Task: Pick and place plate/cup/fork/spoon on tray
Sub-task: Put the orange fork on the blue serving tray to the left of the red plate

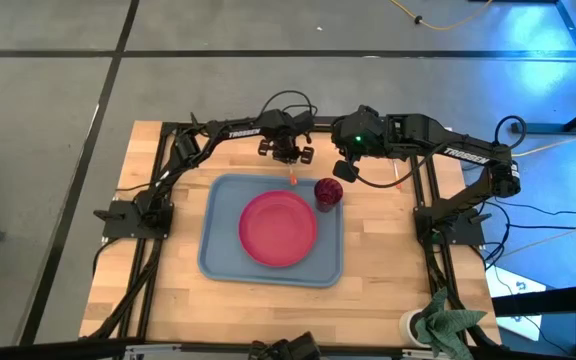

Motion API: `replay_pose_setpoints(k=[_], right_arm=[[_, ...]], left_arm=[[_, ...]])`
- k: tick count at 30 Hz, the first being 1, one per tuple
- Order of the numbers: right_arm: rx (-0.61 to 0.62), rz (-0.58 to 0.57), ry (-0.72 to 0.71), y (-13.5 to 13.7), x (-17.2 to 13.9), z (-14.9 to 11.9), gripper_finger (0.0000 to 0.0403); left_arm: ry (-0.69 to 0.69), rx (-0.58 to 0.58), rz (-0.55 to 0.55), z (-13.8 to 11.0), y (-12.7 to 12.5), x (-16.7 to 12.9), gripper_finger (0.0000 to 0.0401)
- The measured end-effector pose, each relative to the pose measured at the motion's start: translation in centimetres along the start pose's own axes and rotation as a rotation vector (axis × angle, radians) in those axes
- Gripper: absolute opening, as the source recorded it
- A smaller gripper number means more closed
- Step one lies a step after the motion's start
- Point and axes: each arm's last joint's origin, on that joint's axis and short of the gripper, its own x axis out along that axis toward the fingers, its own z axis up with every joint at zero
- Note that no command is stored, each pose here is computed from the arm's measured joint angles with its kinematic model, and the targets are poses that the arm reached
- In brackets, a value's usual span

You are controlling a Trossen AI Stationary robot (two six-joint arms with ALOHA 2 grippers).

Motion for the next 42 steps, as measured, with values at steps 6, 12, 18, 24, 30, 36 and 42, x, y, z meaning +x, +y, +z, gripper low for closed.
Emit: replay_pose_setpoints(k=[6,12,18,24,30,36,42], right_arm=[[0.000,0.000,0.000,0.0,0.0,0.0,0.0049],[0.000,0.000,0.000,0.0,0.0,0.0,0.0049],[0.000,0.000,0.000,0.0,0.0,0.0,0.0049],[0.000,0.000,0.000,0.0,0.0,0.0,0.0049],[-0.001,0.000,0.000,0.0,0.0,0.0,0.0049],[-0.001,-0.001,0.000,0.0,0.0,0.0,0.0049],[0.000,-0.003,0.000,0.0,0.0,0.0,0.0049]], left_arm=[[-0.001,0.001,-0.012,0.1,-0.1,0.0,0.0054],[0.041,0.014,-0.105,0.4,-0.3,-0.1,0.0057],[-0.010,0.095,-0.152,1.7,-0.3,-1.4,0.0057],[-0.004,0.105,-0.157,2.2,0.2,-1.5,0.0057],[0.035,0.107,-0.159,2.0,0.5,-0.6,0.0057],[0.052,0.121,-0.158,1.7,0.9,0.5,0.0057],[0.061,0.130,-0.153,1.9,1.3,0.4,0.0057]])
